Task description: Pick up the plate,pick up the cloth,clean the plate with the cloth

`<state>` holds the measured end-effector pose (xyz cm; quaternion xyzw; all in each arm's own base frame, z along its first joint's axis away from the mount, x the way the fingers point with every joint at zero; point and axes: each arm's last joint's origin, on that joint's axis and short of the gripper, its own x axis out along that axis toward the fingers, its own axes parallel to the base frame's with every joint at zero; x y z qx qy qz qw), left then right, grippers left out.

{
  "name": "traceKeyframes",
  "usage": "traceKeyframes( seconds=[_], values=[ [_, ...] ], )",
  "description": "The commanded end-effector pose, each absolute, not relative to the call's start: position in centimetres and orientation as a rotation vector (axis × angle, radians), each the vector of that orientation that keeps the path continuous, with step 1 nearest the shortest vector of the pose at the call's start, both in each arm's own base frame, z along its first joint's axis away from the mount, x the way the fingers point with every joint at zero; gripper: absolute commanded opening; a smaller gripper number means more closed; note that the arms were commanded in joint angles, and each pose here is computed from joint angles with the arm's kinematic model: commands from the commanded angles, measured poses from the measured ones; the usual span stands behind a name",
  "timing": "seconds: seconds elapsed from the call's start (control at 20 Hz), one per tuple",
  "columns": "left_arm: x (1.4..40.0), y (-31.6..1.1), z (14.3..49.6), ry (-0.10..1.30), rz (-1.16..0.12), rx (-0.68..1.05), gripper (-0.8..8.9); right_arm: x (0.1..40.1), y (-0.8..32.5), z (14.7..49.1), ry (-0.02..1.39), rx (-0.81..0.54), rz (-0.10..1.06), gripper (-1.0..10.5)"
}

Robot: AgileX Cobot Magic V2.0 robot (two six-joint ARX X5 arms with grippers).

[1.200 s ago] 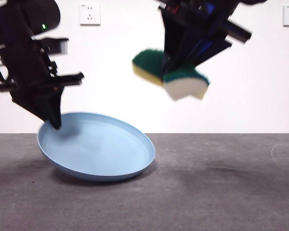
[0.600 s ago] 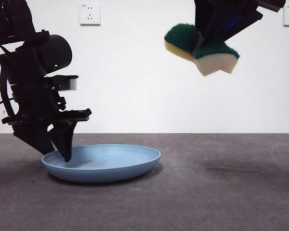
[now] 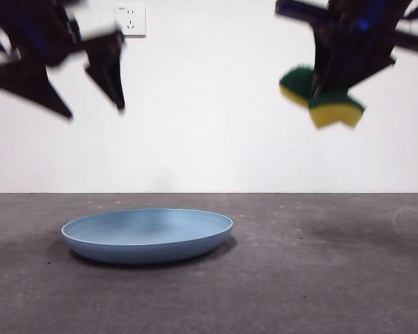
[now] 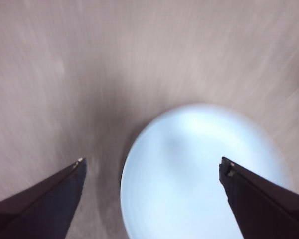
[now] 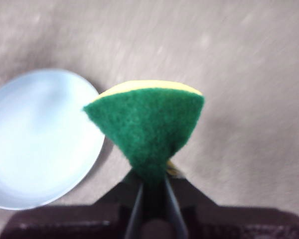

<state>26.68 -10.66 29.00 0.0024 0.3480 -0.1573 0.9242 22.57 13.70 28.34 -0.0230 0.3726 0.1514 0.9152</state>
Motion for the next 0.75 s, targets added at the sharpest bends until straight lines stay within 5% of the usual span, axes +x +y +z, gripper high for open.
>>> traceKeyframes(
  seconds=[0.05, 0.4, 0.75],
  values=[
    [24.0, -10.2, 32.0, 0.609, -0.344, -0.033, 4.45, 24.5, 13.7, 25.7, 0.856, -0.056, 0.269, -0.2],
    [18.7, -10.2, 34.9, 0.497, -0.318, 0.018, 4.44, 28.8, 14.7, 18.8, 1.011, -0.047, 0.270, -0.2],
    [17.7, -11.4, 31.7, 0.553, -0.362, 0.062, 4.40, 29.6, 15.1, 14.6, 1.129, -0.085, 0.246, 0.2]
  ],
)
